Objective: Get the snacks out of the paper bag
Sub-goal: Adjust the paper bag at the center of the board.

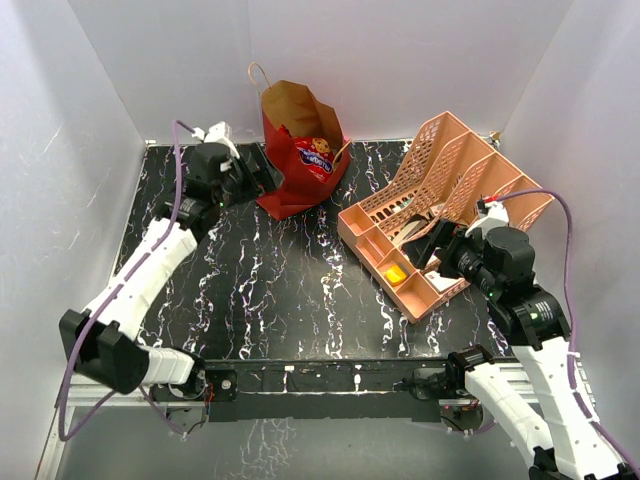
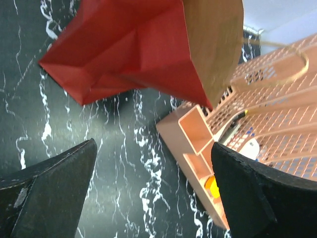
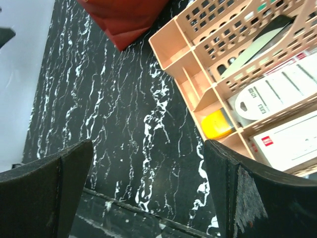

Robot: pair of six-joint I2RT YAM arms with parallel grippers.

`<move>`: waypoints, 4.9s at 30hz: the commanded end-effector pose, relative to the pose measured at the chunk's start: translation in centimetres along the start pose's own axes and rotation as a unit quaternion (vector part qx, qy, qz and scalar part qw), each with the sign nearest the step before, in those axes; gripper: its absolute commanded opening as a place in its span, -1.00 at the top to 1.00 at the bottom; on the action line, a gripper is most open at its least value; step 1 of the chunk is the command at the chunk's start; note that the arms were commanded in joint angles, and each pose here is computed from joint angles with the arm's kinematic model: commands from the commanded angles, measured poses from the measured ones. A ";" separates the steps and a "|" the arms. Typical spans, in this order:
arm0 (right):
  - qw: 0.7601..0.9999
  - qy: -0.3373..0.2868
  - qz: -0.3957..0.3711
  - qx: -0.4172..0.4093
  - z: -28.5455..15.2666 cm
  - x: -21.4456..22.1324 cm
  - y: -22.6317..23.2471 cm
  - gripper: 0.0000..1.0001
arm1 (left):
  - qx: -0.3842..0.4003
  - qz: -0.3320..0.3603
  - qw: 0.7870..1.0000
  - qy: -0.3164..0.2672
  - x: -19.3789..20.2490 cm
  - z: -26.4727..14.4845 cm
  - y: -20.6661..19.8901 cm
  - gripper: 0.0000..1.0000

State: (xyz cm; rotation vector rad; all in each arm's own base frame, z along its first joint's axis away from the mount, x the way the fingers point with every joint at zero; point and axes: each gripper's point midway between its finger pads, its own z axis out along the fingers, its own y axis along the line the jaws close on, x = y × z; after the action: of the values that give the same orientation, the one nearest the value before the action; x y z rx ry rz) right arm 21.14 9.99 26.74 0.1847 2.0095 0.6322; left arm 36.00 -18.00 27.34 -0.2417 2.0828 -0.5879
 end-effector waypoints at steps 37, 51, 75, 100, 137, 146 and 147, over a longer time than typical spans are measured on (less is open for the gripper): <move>0.951 -0.017 0.092 -0.294 22.5 -11.3 16.0 -0.35 | 0.104 -0.008 0.991 0.080 1.0 -6.9 0.9 -0.97; 0.953 -0.007 0.092 -0.288 25.2 -10.5 17.5 -0.07 | 0.096 0.017 0.993 0.059 -0.3 -8.8 0.7 -0.97; 0.878 0.131 0.087 -0.452 19.8 -4.6 29.2 0.85 | 0.057 0.029 0.998 0.028 -3.1 -9.5 0.9 -0.97; 0.867 0.255 0.019 -0.428 2.6 8.8 22.7 0.85 | -0.003 0.021 0.999 -0.033 -6.6 -10.3 1.9 -0.97; 0.954 0.117 0.023 -0.276 0.6 4.2 16.7 0.84 | -0.093 0.049 0.994 0.005 -8.3 -1.5 6.2 -0.33; 0.945 0.141 0.021 -0.296 1.0 5.0 17.6 0.74 | -0.069 0.059 0.995 -0.037 -10.7 -1.2 4.9 0.77; 0.943 0.146 0.018 -0.299 1.1 5.1 17.8 0.74 | -0.073 0.059 0.994 -0.047 -11.3 -1.6 4.9 0.92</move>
State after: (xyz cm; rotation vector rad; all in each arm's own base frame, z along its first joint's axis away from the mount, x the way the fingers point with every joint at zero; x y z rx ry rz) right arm 17.18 26.44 27.80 -0.1951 2.0965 1.2440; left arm 40.82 -9.20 28.72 -0.2492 2.1896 -0.3249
